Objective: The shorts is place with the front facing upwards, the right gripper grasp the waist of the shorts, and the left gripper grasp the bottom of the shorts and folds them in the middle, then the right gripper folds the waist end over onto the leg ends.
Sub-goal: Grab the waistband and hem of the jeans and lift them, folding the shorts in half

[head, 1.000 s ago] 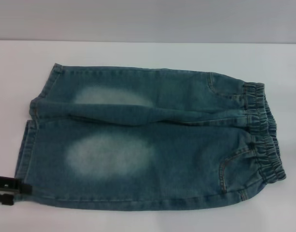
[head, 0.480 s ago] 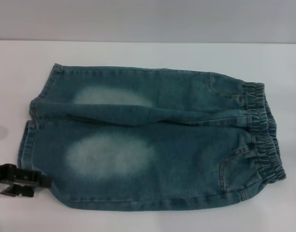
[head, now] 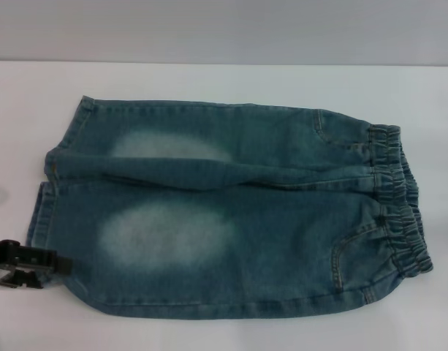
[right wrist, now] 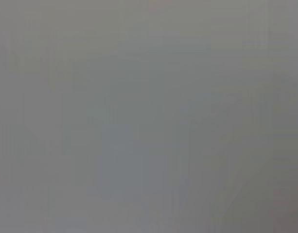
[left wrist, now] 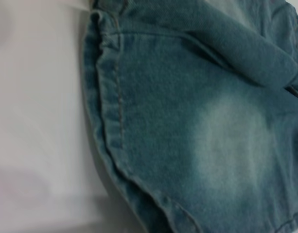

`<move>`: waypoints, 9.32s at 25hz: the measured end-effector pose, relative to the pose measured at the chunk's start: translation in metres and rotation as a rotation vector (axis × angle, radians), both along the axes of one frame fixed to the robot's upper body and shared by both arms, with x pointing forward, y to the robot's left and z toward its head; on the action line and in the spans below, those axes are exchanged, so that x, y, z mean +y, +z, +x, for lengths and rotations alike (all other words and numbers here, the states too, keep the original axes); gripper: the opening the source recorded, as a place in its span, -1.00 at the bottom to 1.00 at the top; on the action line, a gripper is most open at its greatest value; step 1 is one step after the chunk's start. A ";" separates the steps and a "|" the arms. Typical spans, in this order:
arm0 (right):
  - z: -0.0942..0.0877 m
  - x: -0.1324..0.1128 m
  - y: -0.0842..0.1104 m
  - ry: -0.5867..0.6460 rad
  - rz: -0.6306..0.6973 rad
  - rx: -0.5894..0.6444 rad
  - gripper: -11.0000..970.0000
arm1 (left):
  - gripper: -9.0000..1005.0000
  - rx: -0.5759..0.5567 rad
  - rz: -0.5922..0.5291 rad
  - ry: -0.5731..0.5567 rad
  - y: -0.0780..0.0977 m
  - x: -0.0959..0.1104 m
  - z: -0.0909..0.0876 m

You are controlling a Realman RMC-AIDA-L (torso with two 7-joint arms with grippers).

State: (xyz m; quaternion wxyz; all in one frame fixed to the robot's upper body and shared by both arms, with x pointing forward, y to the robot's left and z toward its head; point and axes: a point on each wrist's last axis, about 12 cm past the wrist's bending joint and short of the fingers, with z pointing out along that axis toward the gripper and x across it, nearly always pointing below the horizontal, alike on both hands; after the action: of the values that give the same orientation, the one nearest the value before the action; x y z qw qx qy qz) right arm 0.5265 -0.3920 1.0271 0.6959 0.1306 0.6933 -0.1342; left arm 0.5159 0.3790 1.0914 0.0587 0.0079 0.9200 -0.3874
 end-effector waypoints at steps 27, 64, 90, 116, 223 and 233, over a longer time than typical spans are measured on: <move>0.004 0.003 0.001 0.008 0.006 -0.007 0.69 | 0.33 -0.013 0.023 -0.020 0.007 0.001 0.008; 0.007 0.004 0.003 0.013 0.013 -0.014 0.70 | -0.10 -0.043 0.043 -0.048 0.015 -0.005 0.023; -0.001 0.001 -0.001 -0.004 0.030 -0.007 0.70 | -0.83 -0.054 0.084 -0.027 0.009 0.001 0.020; 0.003 0.004 0.095 1.201 0.271 0.391 0.70 | -0.90 -0.175 0.068 0.069 0.009 0.004 0.031; -0.006 0.031 0.085 1.330 0.242 0.645 -0.98 | -0.81 -0.424 -0.053 0.291 0.035 0.006 0.064; -0.012 0.020 0.056 1.133 0.335 0.475 -0.98 | -0.80 -0.564 -0.092 0.334 0.047 -0.016 0.089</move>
State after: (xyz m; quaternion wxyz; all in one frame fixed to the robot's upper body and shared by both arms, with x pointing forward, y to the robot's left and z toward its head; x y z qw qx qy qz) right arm 0.5149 -0.3724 1.0826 0.4563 -0.1826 0.8019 0.3396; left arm 0.6049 0.3633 1.1380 0.3740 -0.0386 0.8376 -0.3963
